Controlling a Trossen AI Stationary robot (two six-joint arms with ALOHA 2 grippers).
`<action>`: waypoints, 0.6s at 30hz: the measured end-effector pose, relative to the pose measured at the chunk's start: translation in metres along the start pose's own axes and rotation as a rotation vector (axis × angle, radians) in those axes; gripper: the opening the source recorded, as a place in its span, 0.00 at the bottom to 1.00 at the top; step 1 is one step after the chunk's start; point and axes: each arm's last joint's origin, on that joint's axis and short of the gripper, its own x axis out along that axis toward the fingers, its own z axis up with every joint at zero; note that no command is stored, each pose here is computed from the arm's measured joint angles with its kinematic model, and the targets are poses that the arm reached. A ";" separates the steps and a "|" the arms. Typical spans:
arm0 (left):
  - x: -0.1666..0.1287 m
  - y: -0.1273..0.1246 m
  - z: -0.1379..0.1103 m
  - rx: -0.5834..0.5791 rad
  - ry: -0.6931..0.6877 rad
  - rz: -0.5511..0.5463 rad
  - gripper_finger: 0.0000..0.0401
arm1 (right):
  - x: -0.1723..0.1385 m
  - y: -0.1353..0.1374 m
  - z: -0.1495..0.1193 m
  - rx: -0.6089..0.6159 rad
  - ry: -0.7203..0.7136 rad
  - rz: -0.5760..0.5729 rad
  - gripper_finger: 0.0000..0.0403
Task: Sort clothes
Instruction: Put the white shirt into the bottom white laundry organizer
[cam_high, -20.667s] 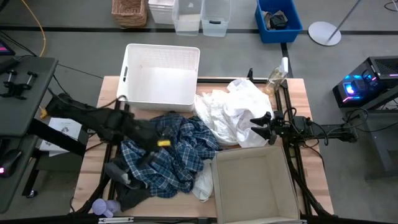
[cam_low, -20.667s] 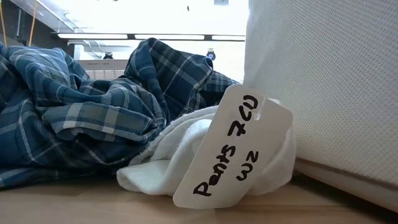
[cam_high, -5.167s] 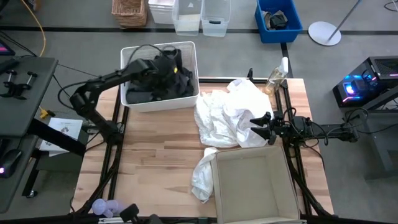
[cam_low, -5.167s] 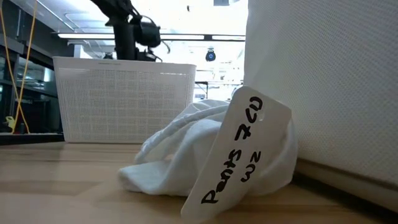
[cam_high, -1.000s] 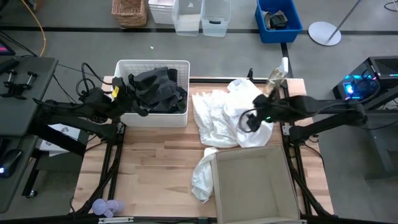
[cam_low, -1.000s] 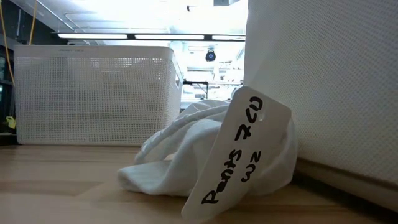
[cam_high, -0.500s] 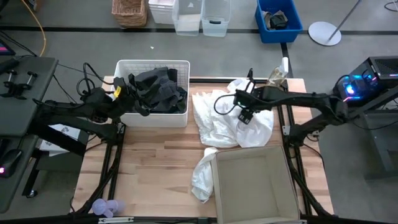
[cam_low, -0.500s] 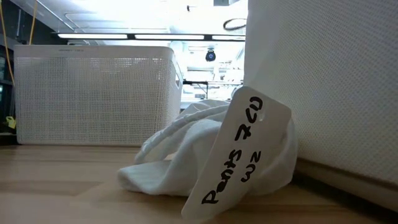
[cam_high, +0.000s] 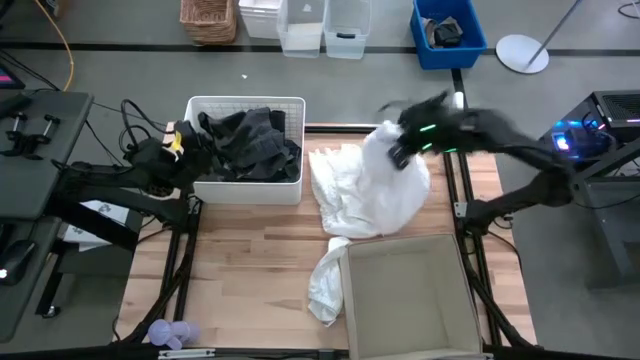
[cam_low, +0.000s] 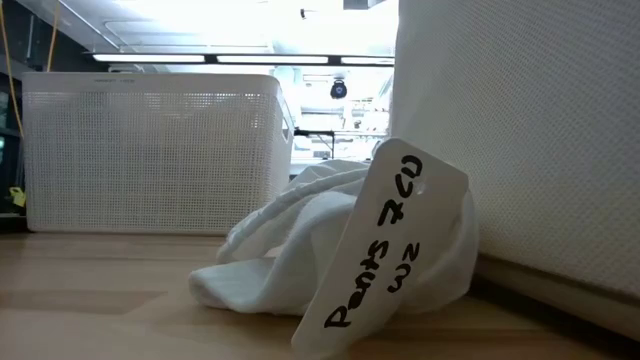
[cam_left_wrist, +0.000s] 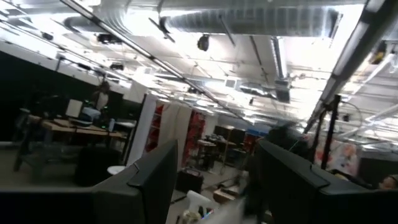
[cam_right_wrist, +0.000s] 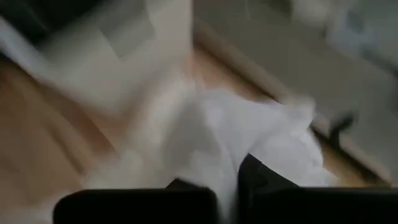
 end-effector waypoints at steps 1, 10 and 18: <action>0.000 0.001 0.000 0.003 0.001 0.014 0.50 | -0.029 -0.002 0.010 0.031 -0.100 0.043 0.00; 0.001 0.002 0.000 -0.065 0.000 0.043 0.50 | -0.224 -0.021 0.034 -0.056 -0.853 0.680 0.00; 0.001 0.002 -0.001 -0.142 0.002 0.043 0.50 | -0.271 0.017 0.038 -0.335 -1.182 1.219 0.00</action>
